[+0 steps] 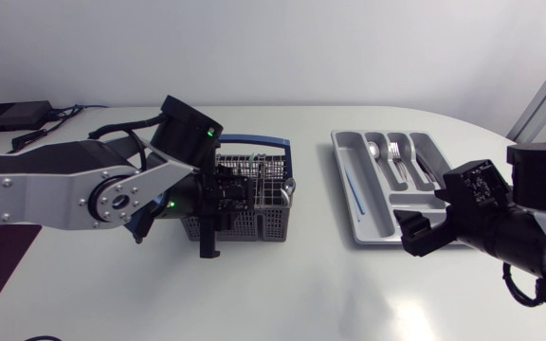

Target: Unload the cutlery basket into the drawer organizer.

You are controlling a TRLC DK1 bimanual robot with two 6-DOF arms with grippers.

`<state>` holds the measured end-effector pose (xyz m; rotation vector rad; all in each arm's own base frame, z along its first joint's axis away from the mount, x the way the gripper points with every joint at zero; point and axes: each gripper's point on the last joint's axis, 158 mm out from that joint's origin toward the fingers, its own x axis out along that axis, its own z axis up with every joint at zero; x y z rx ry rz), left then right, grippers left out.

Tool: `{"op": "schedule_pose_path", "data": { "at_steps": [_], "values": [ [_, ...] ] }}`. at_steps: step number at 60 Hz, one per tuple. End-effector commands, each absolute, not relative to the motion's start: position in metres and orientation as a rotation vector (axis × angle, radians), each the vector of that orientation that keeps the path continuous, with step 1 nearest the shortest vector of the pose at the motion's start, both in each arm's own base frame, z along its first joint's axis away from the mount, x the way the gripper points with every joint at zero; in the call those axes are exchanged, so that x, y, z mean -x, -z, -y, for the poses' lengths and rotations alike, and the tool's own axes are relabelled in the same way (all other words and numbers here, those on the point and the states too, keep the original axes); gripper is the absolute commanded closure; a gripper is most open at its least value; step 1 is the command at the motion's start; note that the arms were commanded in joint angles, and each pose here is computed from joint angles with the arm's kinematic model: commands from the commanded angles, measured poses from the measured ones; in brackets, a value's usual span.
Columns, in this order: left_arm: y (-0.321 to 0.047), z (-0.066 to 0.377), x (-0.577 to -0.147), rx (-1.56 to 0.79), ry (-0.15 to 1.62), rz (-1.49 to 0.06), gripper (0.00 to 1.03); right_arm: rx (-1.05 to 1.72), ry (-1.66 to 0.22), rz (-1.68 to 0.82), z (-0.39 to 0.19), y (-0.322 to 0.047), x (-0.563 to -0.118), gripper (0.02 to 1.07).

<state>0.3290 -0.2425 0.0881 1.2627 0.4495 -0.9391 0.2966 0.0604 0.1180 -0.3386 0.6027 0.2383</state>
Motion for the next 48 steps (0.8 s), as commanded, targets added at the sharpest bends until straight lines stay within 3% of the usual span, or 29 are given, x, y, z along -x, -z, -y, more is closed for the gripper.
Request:
{"op": "schedule_pose_path", "data": {
  "at_steps": [1, 31, 48],
  "values": [
    [-0.096, 0.247, -0.337, -1.286, 0.947, -0.419, 0.97, 0.356, -0.246, -0.63, -0.06, -0.105, -0.294, 0.07],
    [-0.089, 0.245, -0.332, -1.295, 0.962, -0.439, 1.0, 0.358, -0.247, -0.634, -0.06, -0.102, -0.292, 0.07],
    [-0.109, 0.245, -0.321, -1.27, 0.934, -0.364, 1.0, 0.358, -0.245, -0.634, -0.059, -0.102, -0.291, 0.07]
  ]
}}
